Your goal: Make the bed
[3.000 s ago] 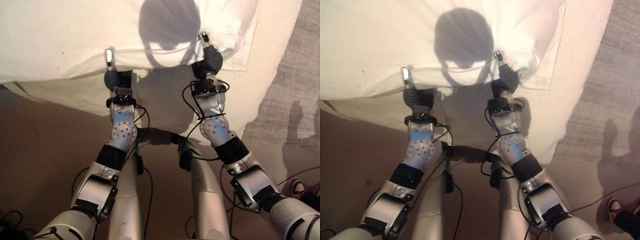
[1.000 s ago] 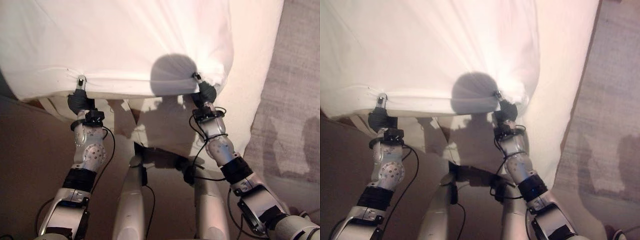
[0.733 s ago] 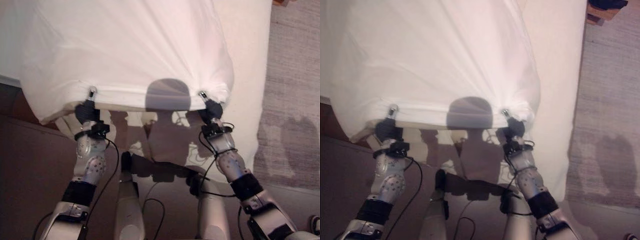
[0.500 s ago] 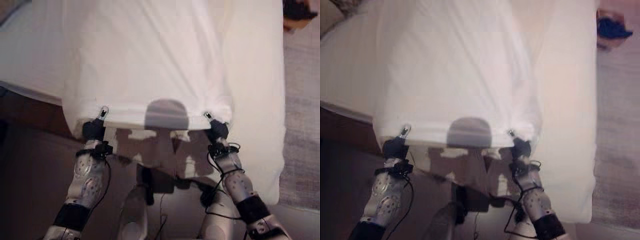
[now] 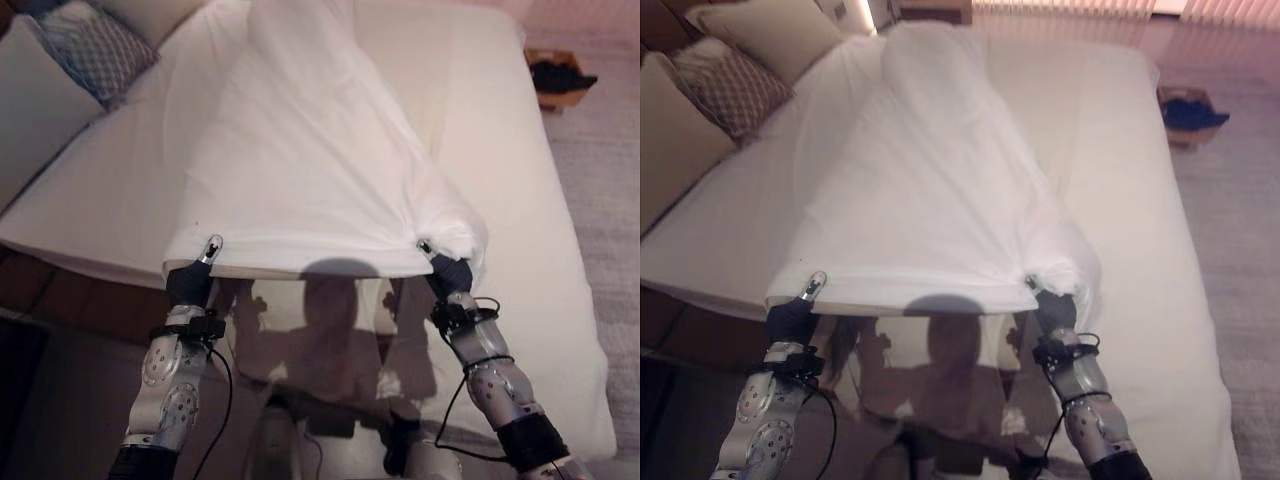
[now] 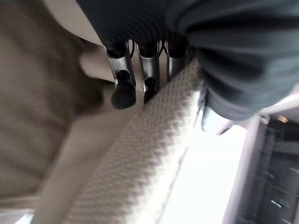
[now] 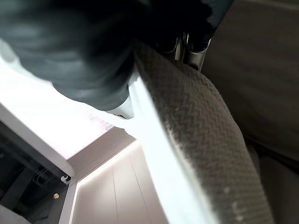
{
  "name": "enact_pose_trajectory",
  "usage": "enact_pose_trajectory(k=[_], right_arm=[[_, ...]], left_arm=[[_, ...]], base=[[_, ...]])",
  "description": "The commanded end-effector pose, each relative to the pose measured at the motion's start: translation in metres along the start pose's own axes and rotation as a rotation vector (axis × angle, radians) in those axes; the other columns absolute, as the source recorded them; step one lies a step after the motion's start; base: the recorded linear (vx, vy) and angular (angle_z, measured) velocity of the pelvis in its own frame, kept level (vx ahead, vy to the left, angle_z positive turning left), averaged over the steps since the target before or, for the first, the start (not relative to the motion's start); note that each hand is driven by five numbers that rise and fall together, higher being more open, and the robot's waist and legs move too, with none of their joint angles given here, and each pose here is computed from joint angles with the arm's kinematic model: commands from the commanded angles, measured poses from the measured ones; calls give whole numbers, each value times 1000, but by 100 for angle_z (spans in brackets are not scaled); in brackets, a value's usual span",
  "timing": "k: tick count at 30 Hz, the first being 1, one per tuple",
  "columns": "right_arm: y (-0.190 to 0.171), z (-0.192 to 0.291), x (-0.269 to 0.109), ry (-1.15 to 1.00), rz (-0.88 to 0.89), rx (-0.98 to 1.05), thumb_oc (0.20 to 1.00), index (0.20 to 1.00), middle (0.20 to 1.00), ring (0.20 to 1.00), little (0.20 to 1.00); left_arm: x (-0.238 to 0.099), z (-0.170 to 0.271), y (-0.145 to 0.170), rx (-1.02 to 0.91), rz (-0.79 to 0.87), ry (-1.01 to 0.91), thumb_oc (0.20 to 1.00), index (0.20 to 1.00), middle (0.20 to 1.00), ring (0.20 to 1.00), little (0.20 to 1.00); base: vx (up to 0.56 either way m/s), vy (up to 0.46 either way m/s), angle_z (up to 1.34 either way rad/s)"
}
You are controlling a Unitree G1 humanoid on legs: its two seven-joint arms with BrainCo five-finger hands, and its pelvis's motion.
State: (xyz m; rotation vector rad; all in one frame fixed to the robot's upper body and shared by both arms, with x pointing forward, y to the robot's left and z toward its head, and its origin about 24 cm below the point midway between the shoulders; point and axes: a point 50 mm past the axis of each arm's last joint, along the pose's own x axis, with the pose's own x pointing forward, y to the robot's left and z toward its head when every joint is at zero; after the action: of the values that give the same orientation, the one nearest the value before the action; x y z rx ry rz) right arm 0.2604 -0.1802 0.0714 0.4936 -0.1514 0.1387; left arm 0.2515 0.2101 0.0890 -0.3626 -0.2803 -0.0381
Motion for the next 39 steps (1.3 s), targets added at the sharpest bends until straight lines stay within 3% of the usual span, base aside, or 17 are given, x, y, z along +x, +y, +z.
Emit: enact_pose_trajectory(k=[1,9,17,20,25,32,39], right_arm=[[-73,53,-33,-173,-325,-187,200,200,200,200,200],[-66,41,-24,-159,-326,-202,200,200,200,200,200],[-54,25,-7,-95,-236,-204,200,200,200,200,200],[-42,29,13,-85,-157,-240,200,200,200,200,200],[-58,29,2,-67,-232,-226,200,200,200,200,200],[-82,43,-26,-103,-369,-272,200,200,200,200,200],[-65,32,-11,-94,-293,-260,200,200,200,200,200]], left_arm=[[0,96,44,181,132,-397,200,200,200,200,200],[-6,89,45,283,134,-331,200,200,200,200,200],[-38,73,60,245,268,-279,200,200,200,200,200],[-37,73,58,235,272,-297,200,200,200,200,200],[-35,74,55,206,256,-313,200,200,200,200,200],[-9,69,36,211,126,-282,200,200,200,200,200],[-10,69,39,265,148,-273,200,200,200,200,200]], base=[[-68,503,86],[-148,612,31],[-170,191,-47],[-381,317,-111],[-247,421,-44],[-103,560,110],[-79,497,6]])
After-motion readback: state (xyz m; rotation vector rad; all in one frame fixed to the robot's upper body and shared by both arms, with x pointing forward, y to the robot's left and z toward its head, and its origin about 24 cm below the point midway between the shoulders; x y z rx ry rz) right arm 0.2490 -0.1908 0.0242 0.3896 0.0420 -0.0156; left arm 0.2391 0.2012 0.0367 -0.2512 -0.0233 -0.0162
